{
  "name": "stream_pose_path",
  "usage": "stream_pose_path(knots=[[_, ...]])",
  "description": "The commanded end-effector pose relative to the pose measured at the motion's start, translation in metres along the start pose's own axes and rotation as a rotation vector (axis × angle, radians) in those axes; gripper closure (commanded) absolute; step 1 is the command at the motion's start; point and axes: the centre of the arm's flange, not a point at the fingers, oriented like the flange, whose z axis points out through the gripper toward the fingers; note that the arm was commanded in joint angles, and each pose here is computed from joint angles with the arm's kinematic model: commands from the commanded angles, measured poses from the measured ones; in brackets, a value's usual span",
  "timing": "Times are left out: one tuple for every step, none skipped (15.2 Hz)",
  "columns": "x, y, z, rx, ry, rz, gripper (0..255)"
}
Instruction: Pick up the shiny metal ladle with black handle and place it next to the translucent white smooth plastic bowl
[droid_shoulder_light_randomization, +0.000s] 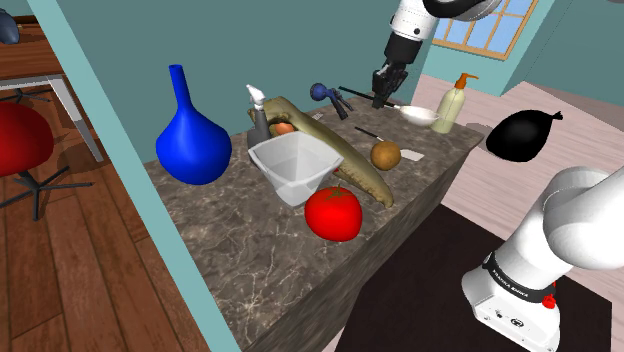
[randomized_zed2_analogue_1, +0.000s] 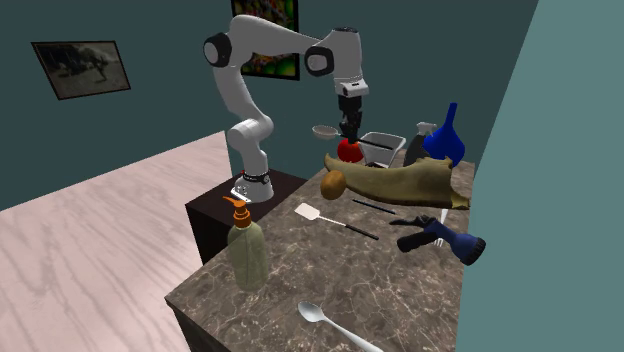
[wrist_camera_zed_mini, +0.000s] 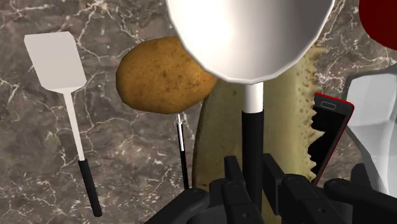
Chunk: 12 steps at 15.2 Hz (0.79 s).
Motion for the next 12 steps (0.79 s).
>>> stream_pose_path(knots=[[-0.004, -0.026, 0.002, 0.000, 0.000, 0.002, 255], [-0.005, -0.039, 0.003, 0.000, 0.000, 0.002, 255], [-0.007, -0.053, 0.004, 0.000, 0.000, 0.002, 255], [-0.009, -0.066, 0.005, 0.000, 0.000, 0.002, 255], [-0.010, -0.079, 0.006, 0.000, 0.000, 0.002, 255], [-0.012, -0.092, 0.007, 0.000, 0.000, 0.002, 255], [-0.013, -0.105, 0.008, 0.000, 0.000, 0.002, 255], [-0.015, -0.118, 0.009, 0.000, 0.000, 0.002, 255], [-0.017, -0.131, 0.010, 0.000, 0.000, 0.002, 255], [-0.018, -0.144, 0.012, 0.000, 0.000, 0.002, 255], [-0.020, -0.157, 0.013, 0.000, 0.000, 0.002, 255], [-0.021, -0.170, 0.014, 0.000, 0.000, 0.002, 255]])
